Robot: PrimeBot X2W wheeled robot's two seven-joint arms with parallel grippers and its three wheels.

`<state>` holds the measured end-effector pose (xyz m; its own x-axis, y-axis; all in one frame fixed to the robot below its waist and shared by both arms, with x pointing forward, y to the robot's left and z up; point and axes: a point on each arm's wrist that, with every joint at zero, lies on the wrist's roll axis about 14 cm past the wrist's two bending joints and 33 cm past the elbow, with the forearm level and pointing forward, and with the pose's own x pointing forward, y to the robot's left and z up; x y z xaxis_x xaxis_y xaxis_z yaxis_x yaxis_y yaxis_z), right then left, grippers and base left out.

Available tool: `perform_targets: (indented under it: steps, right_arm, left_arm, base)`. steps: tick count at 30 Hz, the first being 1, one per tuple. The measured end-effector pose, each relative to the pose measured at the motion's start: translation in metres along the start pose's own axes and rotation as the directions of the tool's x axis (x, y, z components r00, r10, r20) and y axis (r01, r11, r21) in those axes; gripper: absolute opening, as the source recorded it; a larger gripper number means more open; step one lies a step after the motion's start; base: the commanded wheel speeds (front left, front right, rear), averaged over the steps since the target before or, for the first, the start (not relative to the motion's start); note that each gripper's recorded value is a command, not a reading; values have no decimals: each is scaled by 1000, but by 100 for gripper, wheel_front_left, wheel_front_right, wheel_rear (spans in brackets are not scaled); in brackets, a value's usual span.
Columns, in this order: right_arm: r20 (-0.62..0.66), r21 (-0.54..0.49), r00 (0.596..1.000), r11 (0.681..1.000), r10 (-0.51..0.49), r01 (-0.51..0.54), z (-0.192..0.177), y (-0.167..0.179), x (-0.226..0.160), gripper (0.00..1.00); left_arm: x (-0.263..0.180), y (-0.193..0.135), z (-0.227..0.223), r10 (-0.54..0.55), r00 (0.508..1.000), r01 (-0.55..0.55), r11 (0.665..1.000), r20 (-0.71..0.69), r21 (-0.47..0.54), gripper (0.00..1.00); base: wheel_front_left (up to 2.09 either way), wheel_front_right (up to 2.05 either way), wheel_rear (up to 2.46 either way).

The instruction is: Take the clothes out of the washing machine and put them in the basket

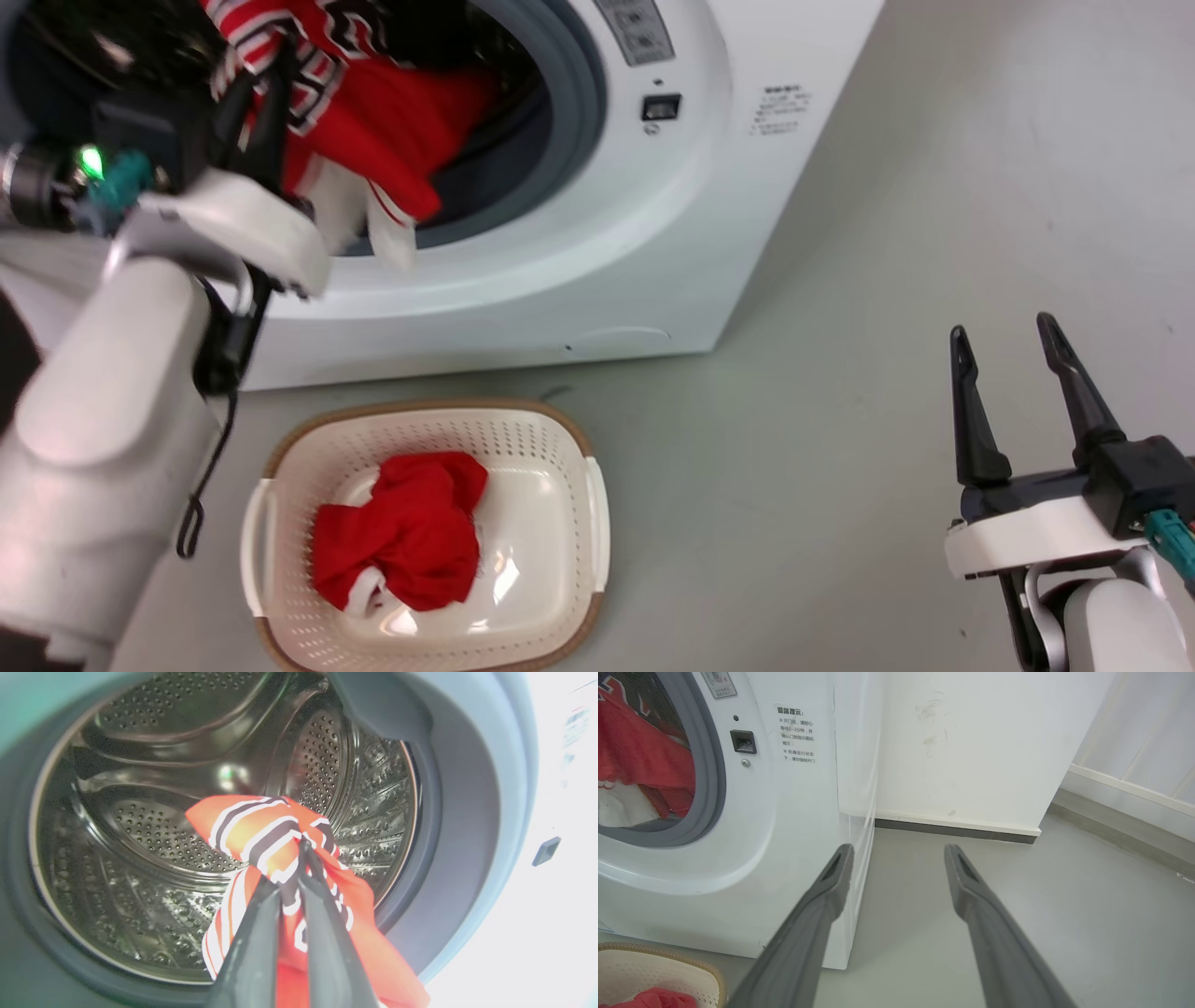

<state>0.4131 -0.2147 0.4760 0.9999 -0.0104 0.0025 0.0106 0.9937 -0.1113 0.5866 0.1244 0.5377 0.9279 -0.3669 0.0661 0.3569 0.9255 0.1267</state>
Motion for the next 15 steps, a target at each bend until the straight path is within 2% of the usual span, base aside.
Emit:
perform_targets:
  steps: [8,15]
  right_arm:
    - [51,5,998,999,37,-37,19,13,-4,100]
    - [67,11,996,998,65,-66,24,23,-4,100]
  left_arm:
    - [-59,-23,38,-21,994,22,1000,107,-3,0]
    - [-101,-47,36,-54,994,58,998,96,-39,0]
  base:
    - [0,0,0]
    - [0,0,0]
